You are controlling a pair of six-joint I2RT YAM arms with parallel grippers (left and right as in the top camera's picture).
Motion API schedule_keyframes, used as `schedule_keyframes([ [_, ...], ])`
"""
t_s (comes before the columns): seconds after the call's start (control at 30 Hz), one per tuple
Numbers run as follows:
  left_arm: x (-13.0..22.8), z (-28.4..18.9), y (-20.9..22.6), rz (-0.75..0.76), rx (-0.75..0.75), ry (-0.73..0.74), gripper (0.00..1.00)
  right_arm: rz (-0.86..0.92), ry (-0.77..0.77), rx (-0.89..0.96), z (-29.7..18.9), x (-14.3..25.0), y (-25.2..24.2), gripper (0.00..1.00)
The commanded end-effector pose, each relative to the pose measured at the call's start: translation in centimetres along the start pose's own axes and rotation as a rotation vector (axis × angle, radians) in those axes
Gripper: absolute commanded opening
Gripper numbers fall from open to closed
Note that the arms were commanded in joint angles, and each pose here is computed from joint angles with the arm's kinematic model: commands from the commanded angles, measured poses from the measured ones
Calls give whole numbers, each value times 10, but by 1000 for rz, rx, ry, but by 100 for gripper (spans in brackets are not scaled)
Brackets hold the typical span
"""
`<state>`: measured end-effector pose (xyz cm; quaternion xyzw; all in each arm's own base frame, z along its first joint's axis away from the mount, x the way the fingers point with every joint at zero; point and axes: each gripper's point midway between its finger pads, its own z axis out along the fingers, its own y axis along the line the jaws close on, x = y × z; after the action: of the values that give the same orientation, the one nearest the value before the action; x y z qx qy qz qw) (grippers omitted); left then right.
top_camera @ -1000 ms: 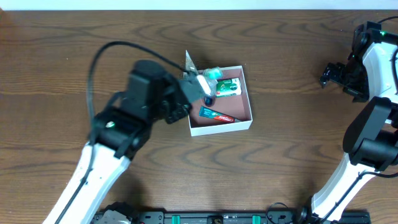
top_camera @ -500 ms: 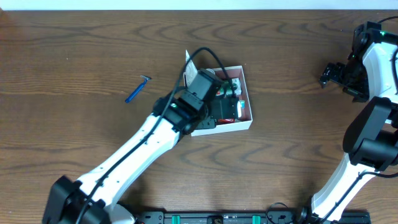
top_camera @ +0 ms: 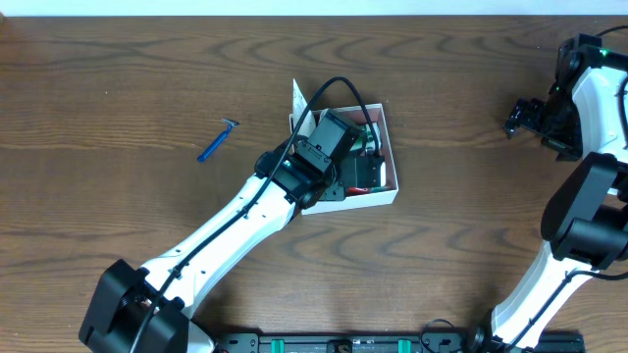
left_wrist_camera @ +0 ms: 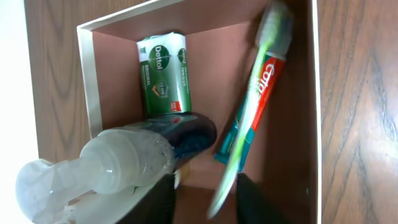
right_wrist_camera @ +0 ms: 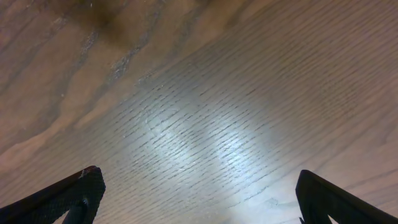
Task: Pack container
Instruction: 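Release the toothbrush and withdraw the left gripper left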
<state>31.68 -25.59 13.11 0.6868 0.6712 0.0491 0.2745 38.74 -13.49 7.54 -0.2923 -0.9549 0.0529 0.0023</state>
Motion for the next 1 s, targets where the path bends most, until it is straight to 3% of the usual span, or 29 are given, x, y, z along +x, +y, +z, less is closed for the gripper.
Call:
schedule_keyframes([
  [0.0, -2, -2, 5, 4, -14, 3, 36, 14, -5, 9, -1, -1, -3, 99],
  [0.3, -20, -17, 13, 19, -67, -54, 38, 14, -4, 9, -1, -1, -3, 99],
  [0.4, -41, -39, 15, 30, -111, -120, 43, 14, -5, 9, -1, -1, -3, 99],
  [0.63, -70, -105, 15, -56, -218, -252, 44, 14, -5, 9, -1, -1, -3, 99],
  [0.77, -47, -146, 56, -239, -448, -216, 44, 14, -5, 9, -1, -1, -3, 99],
  [0.9, 8, -179, 106, -421, -707, -87, 53, 14, -4, 9, -1, -1, -3, 99],
  [0.97, 38, -183, 122, -481, -766, -17, 56, 14, -4, 9, -1, -1, -3, 99],
])
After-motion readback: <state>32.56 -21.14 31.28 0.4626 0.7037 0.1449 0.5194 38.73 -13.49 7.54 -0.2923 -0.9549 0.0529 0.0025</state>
